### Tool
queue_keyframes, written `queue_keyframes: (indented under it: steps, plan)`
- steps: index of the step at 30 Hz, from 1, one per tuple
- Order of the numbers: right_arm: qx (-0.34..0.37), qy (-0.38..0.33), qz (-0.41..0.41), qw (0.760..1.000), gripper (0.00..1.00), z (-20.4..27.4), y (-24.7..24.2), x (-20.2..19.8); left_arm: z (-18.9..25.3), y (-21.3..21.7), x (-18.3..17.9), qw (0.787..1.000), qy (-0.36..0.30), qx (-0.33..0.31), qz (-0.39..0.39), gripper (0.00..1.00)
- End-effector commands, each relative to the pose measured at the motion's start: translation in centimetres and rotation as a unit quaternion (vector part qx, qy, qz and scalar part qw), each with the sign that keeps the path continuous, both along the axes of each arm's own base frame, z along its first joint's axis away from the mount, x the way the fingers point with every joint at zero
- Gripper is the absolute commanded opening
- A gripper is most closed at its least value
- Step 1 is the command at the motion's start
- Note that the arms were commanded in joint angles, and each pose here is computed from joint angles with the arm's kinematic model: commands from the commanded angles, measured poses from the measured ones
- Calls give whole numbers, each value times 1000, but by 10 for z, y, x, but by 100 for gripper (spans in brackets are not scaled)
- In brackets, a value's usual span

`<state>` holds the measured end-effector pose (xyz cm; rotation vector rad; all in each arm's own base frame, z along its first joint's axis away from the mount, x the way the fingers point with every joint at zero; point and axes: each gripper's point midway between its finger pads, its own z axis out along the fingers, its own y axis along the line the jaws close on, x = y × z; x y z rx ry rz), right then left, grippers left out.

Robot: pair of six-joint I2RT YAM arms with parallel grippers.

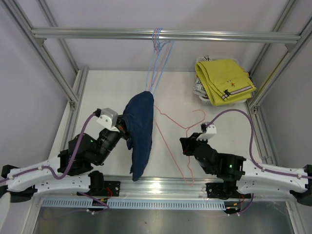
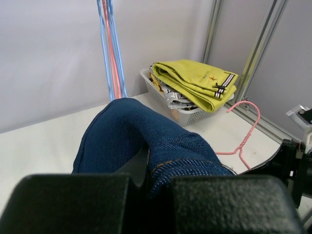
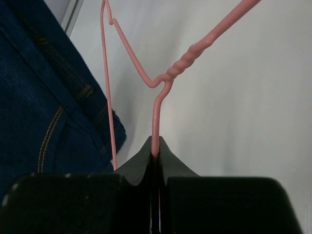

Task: Remove the trousers from the hanger
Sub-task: Place the hanger at the clothesline.

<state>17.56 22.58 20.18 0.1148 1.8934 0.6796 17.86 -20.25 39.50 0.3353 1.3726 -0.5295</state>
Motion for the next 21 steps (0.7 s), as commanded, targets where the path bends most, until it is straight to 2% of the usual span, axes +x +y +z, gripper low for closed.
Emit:
queue_keyframes:
  steps: [1,10,15,21]
  plan:
    - [19,-20,17,999,0,24,29,3,40,7,-2,997,-10,-75,-3,3]
    - [93,-55,107,988,0,94,100,-16,32,-6,-1,998,0,-59,-13,3]
    - [132,-74,135,979,0,122,104,-26,30,-9,-1,998,3,-56,-14,3]
    - [148,-77,141,976,0,124,97,-31,31,-8,-1,998,3,-59,-15,3]
